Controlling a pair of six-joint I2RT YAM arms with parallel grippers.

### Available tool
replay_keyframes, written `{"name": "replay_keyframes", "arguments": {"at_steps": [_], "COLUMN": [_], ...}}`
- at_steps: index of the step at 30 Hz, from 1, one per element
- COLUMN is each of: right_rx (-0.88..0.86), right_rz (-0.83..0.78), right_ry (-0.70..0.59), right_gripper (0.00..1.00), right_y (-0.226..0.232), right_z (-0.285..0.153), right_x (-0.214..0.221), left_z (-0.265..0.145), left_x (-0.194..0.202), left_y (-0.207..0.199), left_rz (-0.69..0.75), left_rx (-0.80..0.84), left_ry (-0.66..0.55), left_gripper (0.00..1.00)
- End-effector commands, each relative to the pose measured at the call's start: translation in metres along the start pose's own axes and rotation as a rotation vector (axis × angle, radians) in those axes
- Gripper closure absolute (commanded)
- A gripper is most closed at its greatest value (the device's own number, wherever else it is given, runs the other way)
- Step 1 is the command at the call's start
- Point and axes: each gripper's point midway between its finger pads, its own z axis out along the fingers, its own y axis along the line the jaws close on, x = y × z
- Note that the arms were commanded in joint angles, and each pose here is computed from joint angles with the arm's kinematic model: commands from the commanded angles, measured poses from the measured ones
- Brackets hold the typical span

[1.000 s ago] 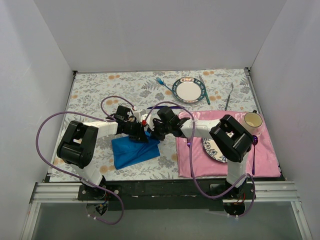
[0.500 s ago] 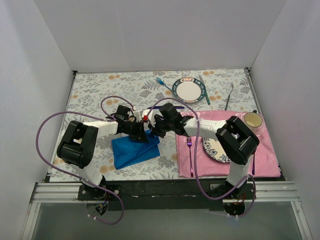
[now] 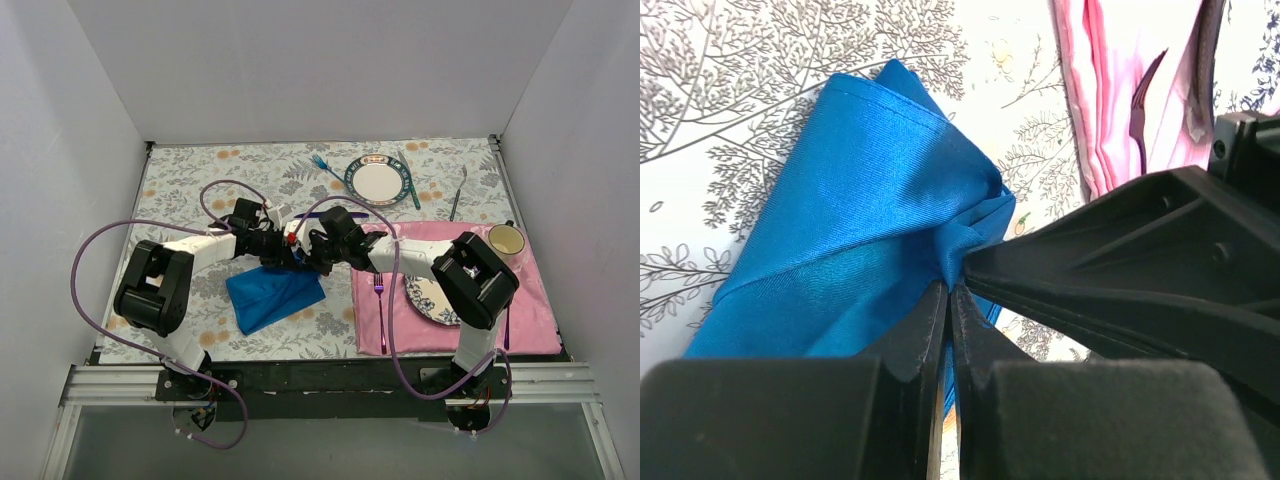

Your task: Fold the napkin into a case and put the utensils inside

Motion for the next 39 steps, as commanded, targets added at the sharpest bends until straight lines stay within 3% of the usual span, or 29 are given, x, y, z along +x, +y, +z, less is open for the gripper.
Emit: {"name": "replay_keyframes", "arguments": {"at_steps": [1, 17, 28, 32, 35, 39], "right_rx": [-0.005, 0.03, 0.076, 0.111, 0.124, 0.09], "right_rz": [-0.031, -0.031, -0.089, -0.115, -0.149, -0.176], "right_ry": [-0.035, -0.022, -0.113, -0.121, -0.124, -0.086], "right_gripper": [0.99, 0.99, 0.68, 0.63, 0.47, 0.48], "right_y": [0.002, -0.011, -0.019, -0.027, -0.029, -0.028], "right_z": [-0.007, 0.002, -0.015, -0.016, -0.013, -0.001], "right_x": [-0.011, -0.002, -0.035, -0.041, -0.037, -0.023], "left_z": [-0.002, 0.013, 0.015, 0.015, 0.015, 0.015], "left_x": [-0.011, 0.002, 0.0, 0.002, 0.001, 0.002], "left_y": [0.0, 0.02, 0.019, 0.019, 0.02, 0.019], "left_rz": [0.006, -0.038, -0.044, -0.045, -0.044, -0.045], "left_rx": [-0.023, -0.061, -0.048, -0.045, -0.046, -0.045], "left_ry": [-0.013, 0.046, 0.048, 0.053, 0.051, 0.053], "left_gripper": [1.0, 1.0, 1.0, 1.0, 1.0, 1.0]}}
